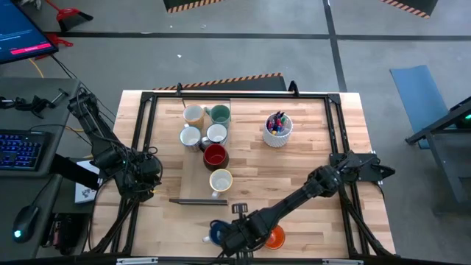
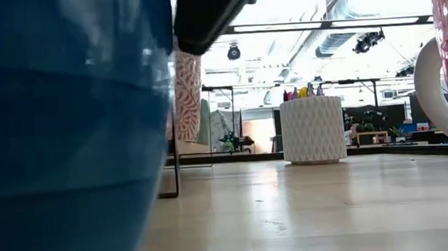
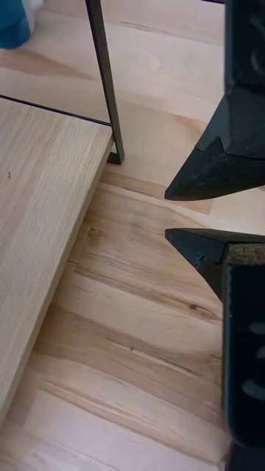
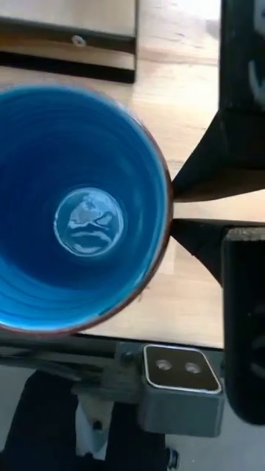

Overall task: Place coffee mugs
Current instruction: Move the blue mug to the bottom left of the table, then move the orange mug to the bottom middle of the table

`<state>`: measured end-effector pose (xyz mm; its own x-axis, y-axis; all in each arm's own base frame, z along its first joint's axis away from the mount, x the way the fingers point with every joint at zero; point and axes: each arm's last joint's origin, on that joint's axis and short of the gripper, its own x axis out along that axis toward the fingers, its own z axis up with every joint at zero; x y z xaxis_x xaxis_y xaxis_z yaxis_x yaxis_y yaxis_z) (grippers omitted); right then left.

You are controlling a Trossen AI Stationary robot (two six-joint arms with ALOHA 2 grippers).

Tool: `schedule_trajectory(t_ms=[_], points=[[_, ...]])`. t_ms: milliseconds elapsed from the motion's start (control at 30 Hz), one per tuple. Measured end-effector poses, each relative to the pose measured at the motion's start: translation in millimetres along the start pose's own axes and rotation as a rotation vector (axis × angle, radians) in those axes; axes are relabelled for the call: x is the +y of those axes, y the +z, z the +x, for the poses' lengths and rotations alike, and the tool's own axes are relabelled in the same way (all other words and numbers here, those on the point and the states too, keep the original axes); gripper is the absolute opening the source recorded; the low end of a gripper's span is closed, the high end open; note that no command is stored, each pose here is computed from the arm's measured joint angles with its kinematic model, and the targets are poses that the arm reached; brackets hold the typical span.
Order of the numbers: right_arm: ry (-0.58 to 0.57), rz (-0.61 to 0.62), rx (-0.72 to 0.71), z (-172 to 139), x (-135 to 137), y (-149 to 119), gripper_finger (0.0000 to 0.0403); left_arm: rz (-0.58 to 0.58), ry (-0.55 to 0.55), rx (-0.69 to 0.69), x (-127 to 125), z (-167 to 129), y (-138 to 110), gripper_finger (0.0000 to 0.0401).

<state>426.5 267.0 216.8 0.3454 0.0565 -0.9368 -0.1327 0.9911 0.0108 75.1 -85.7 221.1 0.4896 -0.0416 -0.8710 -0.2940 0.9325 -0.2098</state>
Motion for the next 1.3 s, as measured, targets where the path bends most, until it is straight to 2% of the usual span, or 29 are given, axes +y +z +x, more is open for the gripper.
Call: schedule_trajectory(t_ms=[367,900,1300], points=[[0.065,-0.055,-0.08,10.5,-12.2,16.4,0.0026,0.007,0.002,-0.005,0.1,0.0,0.2,0.0062],[0.093,-0.126,-0.217,12.3,-26.2,36.0,0.0026,0.008,0.003,-0.006,0.1,0.0,0.2,0.0062],[0.086,-0.115,-0.125,0.2,-36.2,30.4,0.0026,0.007,0.002,-0.006,0.0,0.0,0.2,0.0062]])
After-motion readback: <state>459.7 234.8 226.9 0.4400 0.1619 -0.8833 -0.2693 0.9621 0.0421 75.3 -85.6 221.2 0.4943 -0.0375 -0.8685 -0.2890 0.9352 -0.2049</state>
